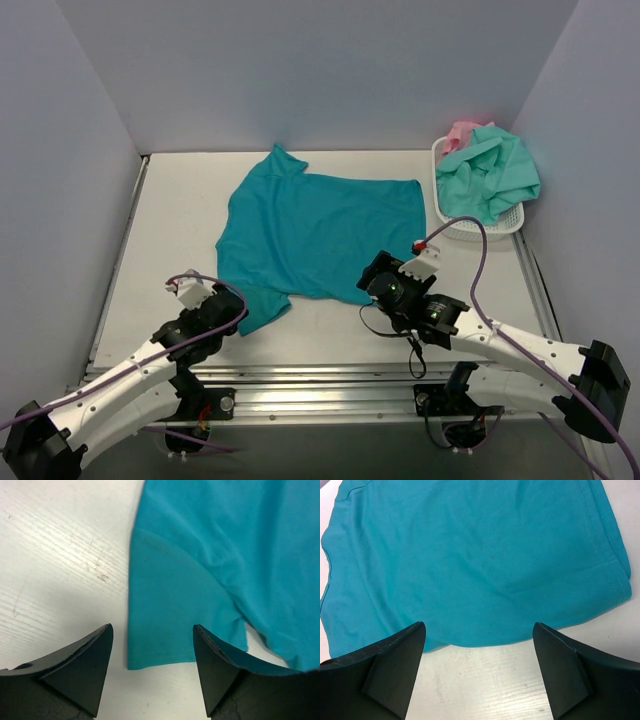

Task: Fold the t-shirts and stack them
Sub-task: Grap the side of the flattened tshirt closest away from the robot with both arms

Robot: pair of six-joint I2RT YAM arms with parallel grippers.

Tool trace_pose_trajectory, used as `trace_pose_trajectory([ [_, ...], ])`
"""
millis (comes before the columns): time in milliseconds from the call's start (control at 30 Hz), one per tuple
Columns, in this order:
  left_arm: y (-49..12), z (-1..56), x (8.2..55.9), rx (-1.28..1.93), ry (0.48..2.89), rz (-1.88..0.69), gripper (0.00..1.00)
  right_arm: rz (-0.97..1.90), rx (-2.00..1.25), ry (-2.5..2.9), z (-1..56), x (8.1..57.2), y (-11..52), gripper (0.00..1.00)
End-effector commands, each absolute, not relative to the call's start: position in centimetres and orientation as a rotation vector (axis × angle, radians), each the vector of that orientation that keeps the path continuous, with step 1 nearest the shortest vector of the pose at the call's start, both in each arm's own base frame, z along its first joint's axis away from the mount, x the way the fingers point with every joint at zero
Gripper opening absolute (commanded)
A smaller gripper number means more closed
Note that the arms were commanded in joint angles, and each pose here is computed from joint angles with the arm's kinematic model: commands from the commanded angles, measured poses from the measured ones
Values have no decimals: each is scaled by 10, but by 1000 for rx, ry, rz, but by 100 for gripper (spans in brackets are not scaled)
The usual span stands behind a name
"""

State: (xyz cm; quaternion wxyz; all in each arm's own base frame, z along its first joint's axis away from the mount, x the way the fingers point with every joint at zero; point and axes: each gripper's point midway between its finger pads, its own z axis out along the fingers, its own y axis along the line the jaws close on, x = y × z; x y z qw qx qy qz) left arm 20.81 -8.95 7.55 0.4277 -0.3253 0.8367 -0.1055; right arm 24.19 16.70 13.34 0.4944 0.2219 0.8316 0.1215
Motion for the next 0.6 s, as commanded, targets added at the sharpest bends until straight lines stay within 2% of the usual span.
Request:
trace_pose_trajectory([
  [0,-72,58,193,-934,2115,-142,73,280,586,1957,148,244,158,84],
  [300,-90,40,199,-908,2238,37,72,319,569,1923,170,243,157,89],
  [567,-125,4,206,-972,2272,-18,72,308,534,1890,193,241,145,90],
])
